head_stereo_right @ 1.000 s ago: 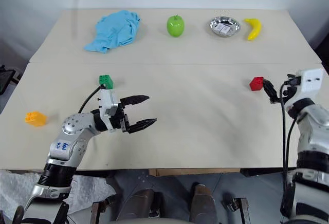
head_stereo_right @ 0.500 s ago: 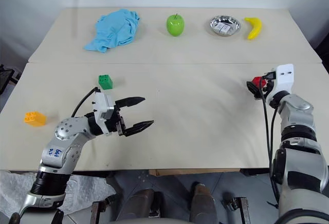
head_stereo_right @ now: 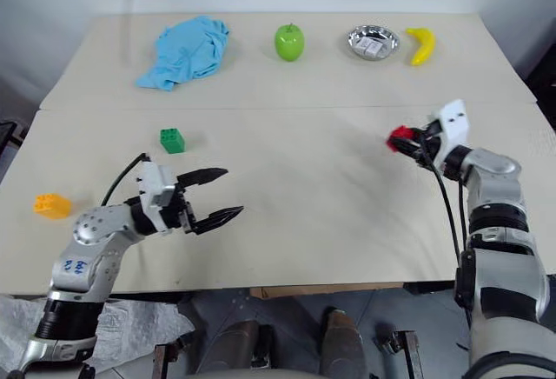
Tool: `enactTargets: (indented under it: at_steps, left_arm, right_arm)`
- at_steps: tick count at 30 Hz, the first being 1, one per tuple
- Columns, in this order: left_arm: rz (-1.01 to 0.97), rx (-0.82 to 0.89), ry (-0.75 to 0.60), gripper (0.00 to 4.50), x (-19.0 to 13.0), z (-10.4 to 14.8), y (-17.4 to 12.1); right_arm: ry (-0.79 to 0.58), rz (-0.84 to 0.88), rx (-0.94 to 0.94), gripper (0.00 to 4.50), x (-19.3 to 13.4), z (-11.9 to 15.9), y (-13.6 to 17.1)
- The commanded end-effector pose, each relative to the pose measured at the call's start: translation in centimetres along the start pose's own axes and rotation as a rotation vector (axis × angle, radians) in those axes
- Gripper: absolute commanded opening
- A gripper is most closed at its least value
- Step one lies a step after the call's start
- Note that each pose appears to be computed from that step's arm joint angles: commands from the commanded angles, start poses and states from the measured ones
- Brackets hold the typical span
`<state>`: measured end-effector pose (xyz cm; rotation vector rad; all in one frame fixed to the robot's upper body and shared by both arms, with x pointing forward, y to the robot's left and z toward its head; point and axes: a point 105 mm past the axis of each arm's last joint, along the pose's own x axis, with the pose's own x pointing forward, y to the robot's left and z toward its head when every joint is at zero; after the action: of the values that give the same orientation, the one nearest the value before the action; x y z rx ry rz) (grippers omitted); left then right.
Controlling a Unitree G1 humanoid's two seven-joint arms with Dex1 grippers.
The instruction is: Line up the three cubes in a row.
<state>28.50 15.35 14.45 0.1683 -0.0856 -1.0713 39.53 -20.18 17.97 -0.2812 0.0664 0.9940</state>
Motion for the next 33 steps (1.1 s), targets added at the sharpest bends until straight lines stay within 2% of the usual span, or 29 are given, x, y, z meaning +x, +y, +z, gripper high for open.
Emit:
enactTargets:
  at_steps: [1, 4, 6, 17, 19, 21, 23, 26, 30, 33]
  left_arm:
    - [0.009, 0.024, -0.012, 4.50, -1.6, 0.5, 0.4]
    - [0.023, 0.030, -0.001, 4.50, -2.2, 0.3, 0.4]
    - [0.032, 0.035, 0.001, 4.50, -2.4, 0.2, 0.4]
    - [0.098, 0.032, 0.007, 4.50, -3.8, -0.3, -0.2]
    - [0.108, 0.034, 0.008, 4.50, -4.0, -0.3, 0.0]
    - [0.127, 0.033, -0.001, 4.50, -4.3, -0.3, 0.2]
    - [0.159, 0.038, -0.010, 4.50, -4.9, -0.2, 0.5]
    - [0.278, 0.050, -0.025, 4.50, -7.0, -0.3, 1.4]
    - [0.549, 0.053, -0.052, 4.50, -10.9, -1.1, 2.2]
    - [0.763, 0.043, -0.058, 4.50, -14.4, -1.9, 1.5]
  right_arm:
    - [0.036, 0.287, -0.165, 1.51, 1.9, 1.9, 3.6]
    - [0.095, 0.447, -0.235, 1.51, 3.4, 1.1, 5.8]
    - [0.125, 0.492, -0.241, 1.51, 4.1, 0.3, 6.3]
    - [0.136, 0.467, -0.226, 1.51, 4.2, -1.5, 5.7]
    - [0.125, 0.461, -0.242, 2.23, 4.2, -1.5, 5.6]
    - [0.094, 0.460, -0.274, 2.74, 4.2, -1.2, 5.6]
    - [0.070, 0.467, -0.284, 3.50, 3.9, -0.7, 5.6]
    - [0.007, 0.450, -0.328, 4.44, 3.2, 0.8, 5.2]
    - [-0.177, 0.431, -0.325, 4.48, 2.0, 3.4, 5.6]
    - [-0.320, 0.422, -0.268, 4.48, 1.0, 4.8, 6.6]
